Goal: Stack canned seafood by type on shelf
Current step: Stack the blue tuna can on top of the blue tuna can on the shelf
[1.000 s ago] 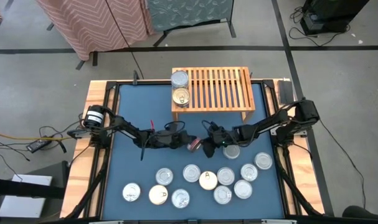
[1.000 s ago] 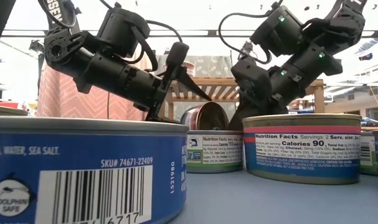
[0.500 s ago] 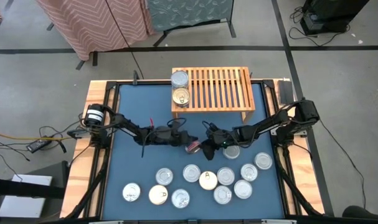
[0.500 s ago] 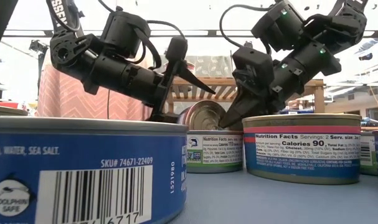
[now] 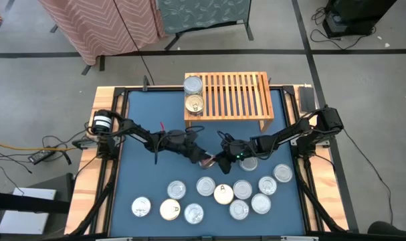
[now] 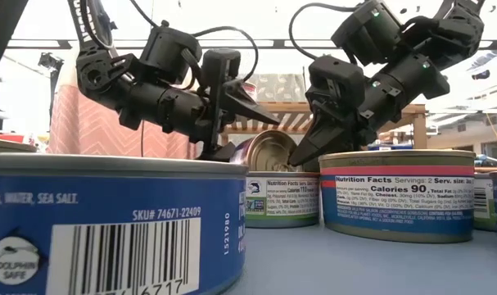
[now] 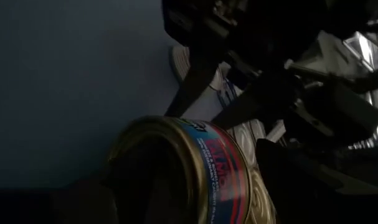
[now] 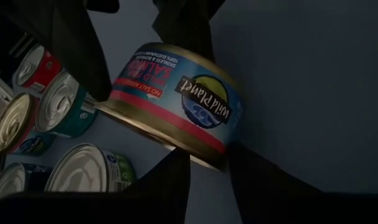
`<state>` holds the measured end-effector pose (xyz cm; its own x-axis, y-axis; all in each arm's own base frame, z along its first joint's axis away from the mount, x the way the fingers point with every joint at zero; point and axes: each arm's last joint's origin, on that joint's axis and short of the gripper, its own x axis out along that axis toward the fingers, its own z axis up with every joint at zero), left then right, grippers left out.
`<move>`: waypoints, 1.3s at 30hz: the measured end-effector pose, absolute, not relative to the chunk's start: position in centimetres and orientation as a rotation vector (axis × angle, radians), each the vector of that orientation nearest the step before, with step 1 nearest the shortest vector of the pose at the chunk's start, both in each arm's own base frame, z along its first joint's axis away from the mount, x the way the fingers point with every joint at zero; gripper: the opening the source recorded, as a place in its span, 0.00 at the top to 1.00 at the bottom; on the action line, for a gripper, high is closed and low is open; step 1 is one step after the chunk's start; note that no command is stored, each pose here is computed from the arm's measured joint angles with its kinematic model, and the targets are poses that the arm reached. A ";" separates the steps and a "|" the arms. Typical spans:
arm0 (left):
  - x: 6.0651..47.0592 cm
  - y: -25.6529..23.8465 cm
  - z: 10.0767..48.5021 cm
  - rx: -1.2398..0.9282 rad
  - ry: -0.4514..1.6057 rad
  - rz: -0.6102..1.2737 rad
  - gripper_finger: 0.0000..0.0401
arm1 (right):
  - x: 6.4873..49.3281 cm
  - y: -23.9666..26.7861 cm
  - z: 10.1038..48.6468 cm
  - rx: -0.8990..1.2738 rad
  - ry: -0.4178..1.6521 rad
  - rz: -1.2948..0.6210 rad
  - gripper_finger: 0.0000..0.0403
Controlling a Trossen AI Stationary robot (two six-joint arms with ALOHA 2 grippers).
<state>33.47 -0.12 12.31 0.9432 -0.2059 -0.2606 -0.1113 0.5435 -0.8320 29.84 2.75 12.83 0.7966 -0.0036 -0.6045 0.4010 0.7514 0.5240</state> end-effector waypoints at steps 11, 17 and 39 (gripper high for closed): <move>33.4 0.4 12.3 -1.048 0.441 -0.195 0.31 | 30.0 2.9 13.1 0.695 0.608 -0.164 0.72; 32.9 2.0 11.9 -1.072 0.475 -0.205 0.31 | 30.4 2.9 13.7 0.652 0.539 -0.163 0.72; 33.4 1.7 11.8 -1.119 0.548 -0.182 0.31 | 30.4 2.8 13.8 0.642 0.510 -0.216 0.72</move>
<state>33.35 1.75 11.78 0.8540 -0.4061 -0.3253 -0.1308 0.4375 -0.8896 30.43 2.76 13.78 0.8557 -0.0371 -0.5162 0.3452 0.7840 0.5160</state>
